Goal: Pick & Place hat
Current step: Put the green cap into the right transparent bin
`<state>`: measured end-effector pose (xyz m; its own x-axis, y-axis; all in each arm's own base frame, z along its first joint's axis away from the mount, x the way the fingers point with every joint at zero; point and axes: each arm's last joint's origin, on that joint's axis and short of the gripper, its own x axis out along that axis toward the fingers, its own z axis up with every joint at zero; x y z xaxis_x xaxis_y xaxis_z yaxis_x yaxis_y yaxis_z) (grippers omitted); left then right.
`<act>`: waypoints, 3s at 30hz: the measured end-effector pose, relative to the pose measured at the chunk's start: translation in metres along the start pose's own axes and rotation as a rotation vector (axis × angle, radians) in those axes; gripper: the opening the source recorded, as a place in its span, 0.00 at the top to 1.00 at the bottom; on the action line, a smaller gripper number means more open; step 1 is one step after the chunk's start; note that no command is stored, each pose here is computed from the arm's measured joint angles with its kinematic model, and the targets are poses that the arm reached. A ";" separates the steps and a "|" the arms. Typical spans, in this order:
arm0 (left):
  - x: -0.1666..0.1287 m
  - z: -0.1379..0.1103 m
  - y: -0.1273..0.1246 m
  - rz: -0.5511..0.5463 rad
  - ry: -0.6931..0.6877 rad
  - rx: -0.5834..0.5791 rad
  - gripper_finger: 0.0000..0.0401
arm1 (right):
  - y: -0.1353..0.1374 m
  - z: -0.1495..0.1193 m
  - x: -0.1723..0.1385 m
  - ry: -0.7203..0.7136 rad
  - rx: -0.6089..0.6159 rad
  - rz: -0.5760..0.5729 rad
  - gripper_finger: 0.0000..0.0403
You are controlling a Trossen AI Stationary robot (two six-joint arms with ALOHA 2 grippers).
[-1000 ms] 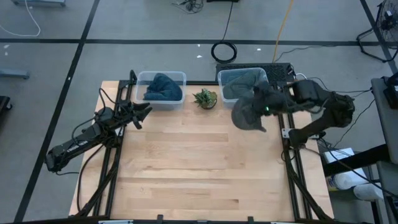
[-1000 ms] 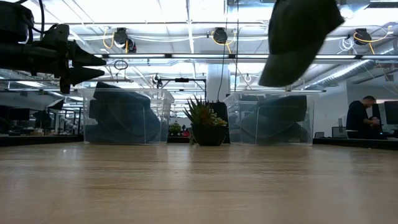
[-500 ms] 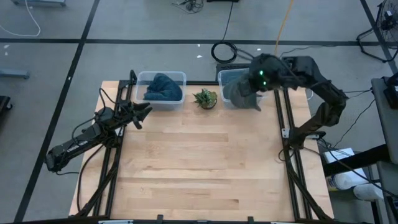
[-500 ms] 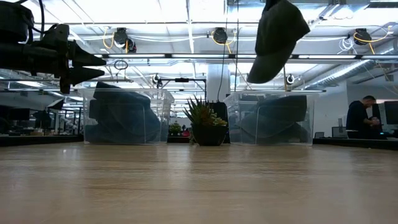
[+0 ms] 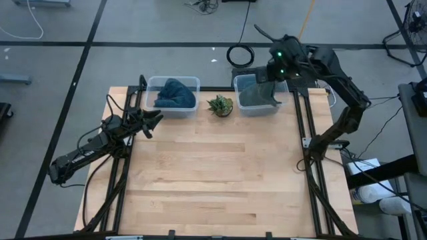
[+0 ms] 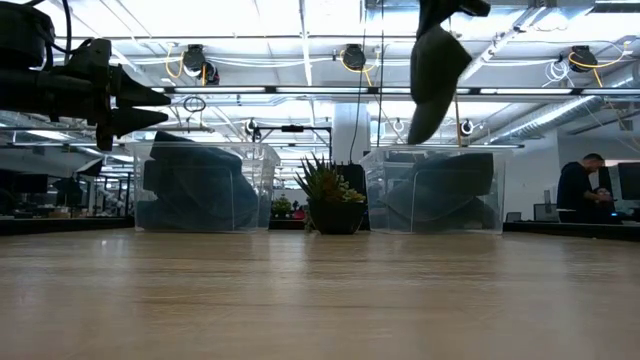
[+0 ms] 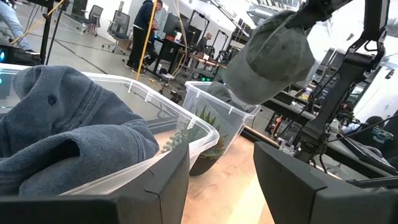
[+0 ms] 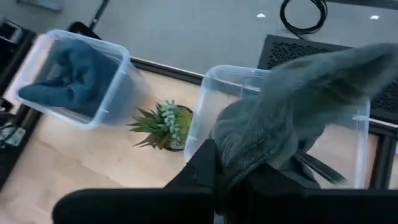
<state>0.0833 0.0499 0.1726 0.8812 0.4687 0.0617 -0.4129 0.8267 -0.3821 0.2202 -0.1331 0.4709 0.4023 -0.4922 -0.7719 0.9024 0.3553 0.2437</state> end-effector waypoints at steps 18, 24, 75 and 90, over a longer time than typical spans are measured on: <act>0.000 0.000 0.000 0.000 0.000 0.000 0.53 | -0.001 0.023 0.062 0.095 -0.060 -0.072 0.98; 0.000 0.000 0.000 0.000 0.000 0.000 0.54 | 0.003 0.026 0.076 0.128 -0.066 -0.040 0.98; 0.000 0.000 0.000 0.000 0.000 0.000 0.54 | -0.072 -0.058 0.251 0.316 -0.156 -0.329 0.98; 0.000 0.000 0.000 0.000 0.000 0.000 0.54 | -0.092 -0.093 0.280 0.299 -0.086 -0.325 0.98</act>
<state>0.0833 0.0499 0.1726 0.8812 0.4687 0.0618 -0.4129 0.8267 -0.3821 0.2361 -0.2299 0.1776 0.0266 -0.3428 -0.9390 0.9534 0.2911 -0.0793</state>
